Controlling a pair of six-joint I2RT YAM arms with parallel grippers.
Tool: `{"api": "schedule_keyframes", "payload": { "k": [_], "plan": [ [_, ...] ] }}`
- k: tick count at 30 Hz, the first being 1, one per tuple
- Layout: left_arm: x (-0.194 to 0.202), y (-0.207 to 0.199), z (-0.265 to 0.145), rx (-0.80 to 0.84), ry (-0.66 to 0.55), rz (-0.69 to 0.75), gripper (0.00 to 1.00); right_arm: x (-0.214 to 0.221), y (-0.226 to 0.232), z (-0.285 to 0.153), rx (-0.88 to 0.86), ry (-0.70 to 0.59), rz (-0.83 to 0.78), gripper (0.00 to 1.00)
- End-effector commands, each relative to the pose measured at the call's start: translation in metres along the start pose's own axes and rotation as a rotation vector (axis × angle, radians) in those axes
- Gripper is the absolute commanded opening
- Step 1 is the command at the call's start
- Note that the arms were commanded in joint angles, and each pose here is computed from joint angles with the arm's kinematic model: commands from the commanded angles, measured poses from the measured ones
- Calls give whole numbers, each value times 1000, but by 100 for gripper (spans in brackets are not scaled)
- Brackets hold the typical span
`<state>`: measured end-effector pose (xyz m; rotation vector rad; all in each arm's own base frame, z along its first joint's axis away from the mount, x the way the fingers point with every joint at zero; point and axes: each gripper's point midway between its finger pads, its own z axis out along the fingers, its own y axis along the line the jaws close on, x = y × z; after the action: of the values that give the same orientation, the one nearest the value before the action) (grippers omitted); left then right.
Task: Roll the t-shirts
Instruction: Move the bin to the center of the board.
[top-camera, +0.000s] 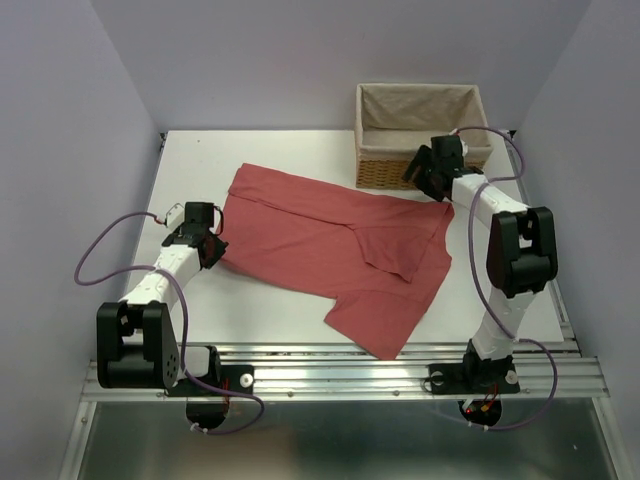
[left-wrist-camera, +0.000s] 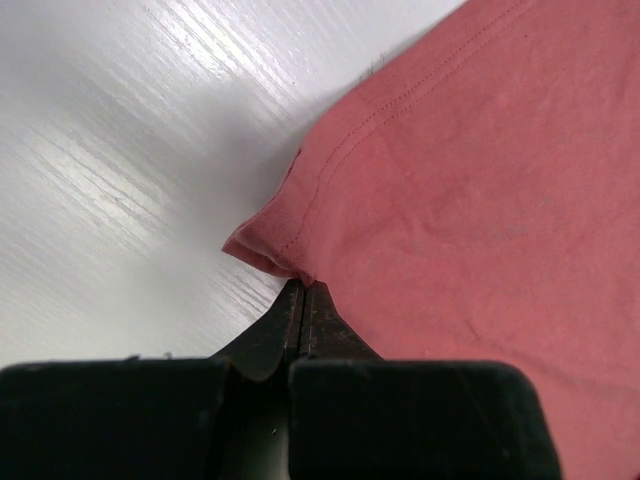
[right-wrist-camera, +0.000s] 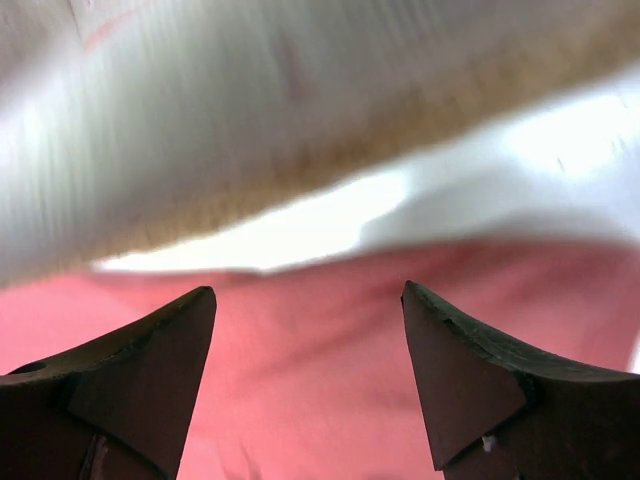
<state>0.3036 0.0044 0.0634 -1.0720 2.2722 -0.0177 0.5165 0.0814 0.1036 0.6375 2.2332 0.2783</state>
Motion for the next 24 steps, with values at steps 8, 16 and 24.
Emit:
{"api": "schedule_keyframes", "payload": {
  "k": [8, 16, 24],
  "plan": [
    [-14, 1, -8, 1, -54, 4, 0, 64, -17, -132, -84, 37, -186, 82],
    [-14, 1, -11, 14, -59, 4, 0, 169, -30, -193, -112, 204, -227, 81],
    [-14, 2, -14, 17, -60, 3, 0, 254, -21, -229, -172, 363, -336, 78]
  ]
}}
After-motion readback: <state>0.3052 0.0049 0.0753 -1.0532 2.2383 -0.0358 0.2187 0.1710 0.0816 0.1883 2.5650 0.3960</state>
